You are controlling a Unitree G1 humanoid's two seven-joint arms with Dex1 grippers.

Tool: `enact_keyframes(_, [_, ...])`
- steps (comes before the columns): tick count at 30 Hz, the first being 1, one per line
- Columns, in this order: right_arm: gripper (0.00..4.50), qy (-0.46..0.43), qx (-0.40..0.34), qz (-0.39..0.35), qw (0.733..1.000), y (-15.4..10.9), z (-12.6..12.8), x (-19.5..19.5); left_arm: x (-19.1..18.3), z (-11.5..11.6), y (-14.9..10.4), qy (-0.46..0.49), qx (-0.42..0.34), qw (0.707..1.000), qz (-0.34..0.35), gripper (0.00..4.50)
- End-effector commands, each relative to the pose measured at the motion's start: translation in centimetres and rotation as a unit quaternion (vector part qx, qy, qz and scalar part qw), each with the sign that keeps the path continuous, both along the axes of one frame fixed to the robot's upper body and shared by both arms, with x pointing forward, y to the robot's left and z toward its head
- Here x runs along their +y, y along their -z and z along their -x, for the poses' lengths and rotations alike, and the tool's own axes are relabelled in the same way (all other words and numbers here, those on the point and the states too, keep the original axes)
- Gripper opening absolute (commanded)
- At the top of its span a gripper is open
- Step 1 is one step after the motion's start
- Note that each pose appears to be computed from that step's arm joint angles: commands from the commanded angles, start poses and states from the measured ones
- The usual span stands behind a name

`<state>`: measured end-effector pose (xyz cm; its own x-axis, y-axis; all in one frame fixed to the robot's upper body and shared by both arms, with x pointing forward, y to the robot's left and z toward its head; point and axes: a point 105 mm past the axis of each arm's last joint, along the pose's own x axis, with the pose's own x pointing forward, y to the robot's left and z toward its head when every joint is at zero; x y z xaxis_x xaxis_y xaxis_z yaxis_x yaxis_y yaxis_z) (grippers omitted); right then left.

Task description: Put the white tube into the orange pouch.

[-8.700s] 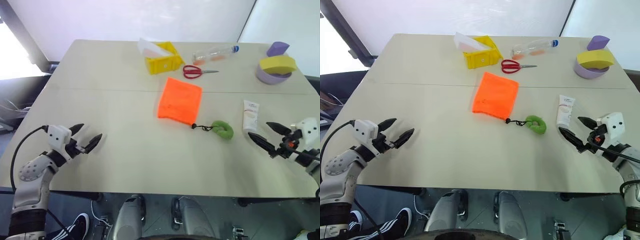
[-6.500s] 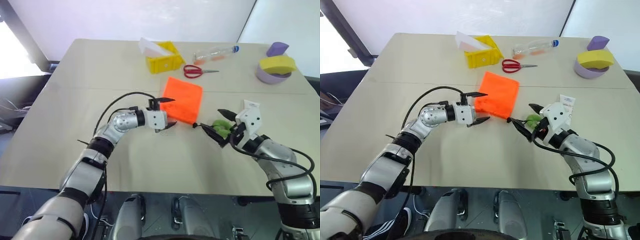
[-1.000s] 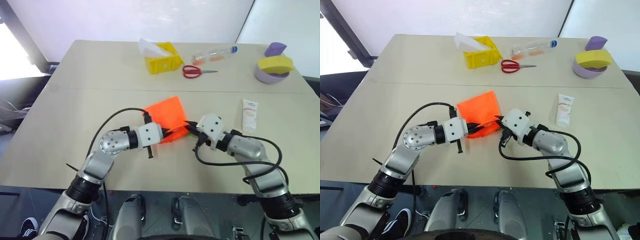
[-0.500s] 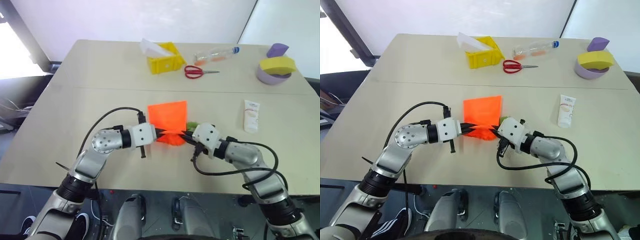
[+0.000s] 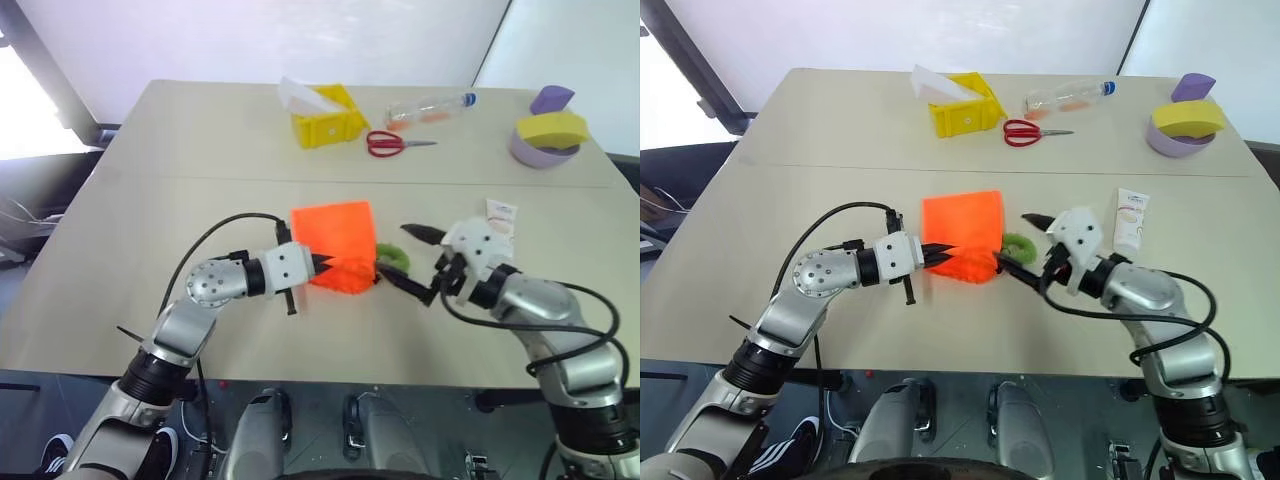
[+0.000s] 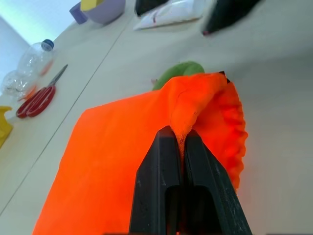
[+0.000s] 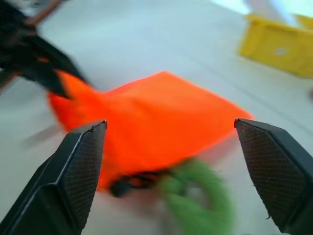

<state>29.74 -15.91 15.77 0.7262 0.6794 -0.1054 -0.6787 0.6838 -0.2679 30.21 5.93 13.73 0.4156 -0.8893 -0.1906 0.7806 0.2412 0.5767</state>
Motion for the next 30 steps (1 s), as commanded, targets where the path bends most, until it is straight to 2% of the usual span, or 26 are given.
enact_keyframes(1, [4.48, 0.072, -0.014, -0.002, 0.997, -0.3, -2.0, -2.0, 1.3, -0.6, -0.8, -0.008, -0.022, 1.0, -0.007, 0.0])
enact_keyframes(7, [4.48, 0.114, 0.015, -0.054, 0.992, 0.2, -4.0, -1.7, 0.6, -0.6, -1.0, -0.004, -0.03, 1.0, 0.0, 0.0])
enact_keyframes(11, [4.48, 0.201, 0.009, -0.092, 0.975, -0.7, -5.2, -5.4, 0.3, -0.6, -0.8, -0.007, -0.031, 0.999, 0.004, 0.0])
enact_keyframes(13, [4.48, 0.261, -0.009, -0.056, 0.964, -0.6, -5.4, -8.2, 0.2, -0.6, -0.8, -0.006, -0.033, 0.999, 0.006, 0.0])
enact_keyframes(15, [4.48, 0.301, -0.015, -0.018, 0.953, -0.1, -5.1, -10.2, 0.1, -0.6, -0.9, -0.006, -0.034, 0.999, 0.009, 0.0])
enact_keyframes(19, [4.48, 0.349, -0.018, -0.049, 0.936, -0.7, -3.9, -11.5, -0.2, -0.6, -0.8, -0.004, -0.036, 0.999, 0.012, 0.0])
enact_keyframes(23, [4.48, 0.432, 0.005, -0.033, 0.901, 1.0, -2.9, -14.0, -0.5, -0.5, -0.8, -0.002, -0.037, 0.999, 0.011, 0.0])
enact_keyframes(26, [4.48, 0.429, 0.03, -0.063, 0.901, 1.6, -3.0, -13.4, -0.5, -0.5, -0.7, 0.001, -0.041, 0.999, 0.005, 0.0])
enact_keyframes(28, [4.48, 0.439, 0.046, -0.104, 0.891, 1.5, -3.2, -13.5, -0.4, -0.5, -0.6, 0.004, -0.044, 0.999, 0.0, 0.0])
enact_keyframes(30, [4.48, 0.45, 0.054, -0.099, 0.886, 1.6, -3.1, -14.0, -0.4, -0.5, -0.5, 0.001, -0.042, 0.999, 0.003, 0.0])
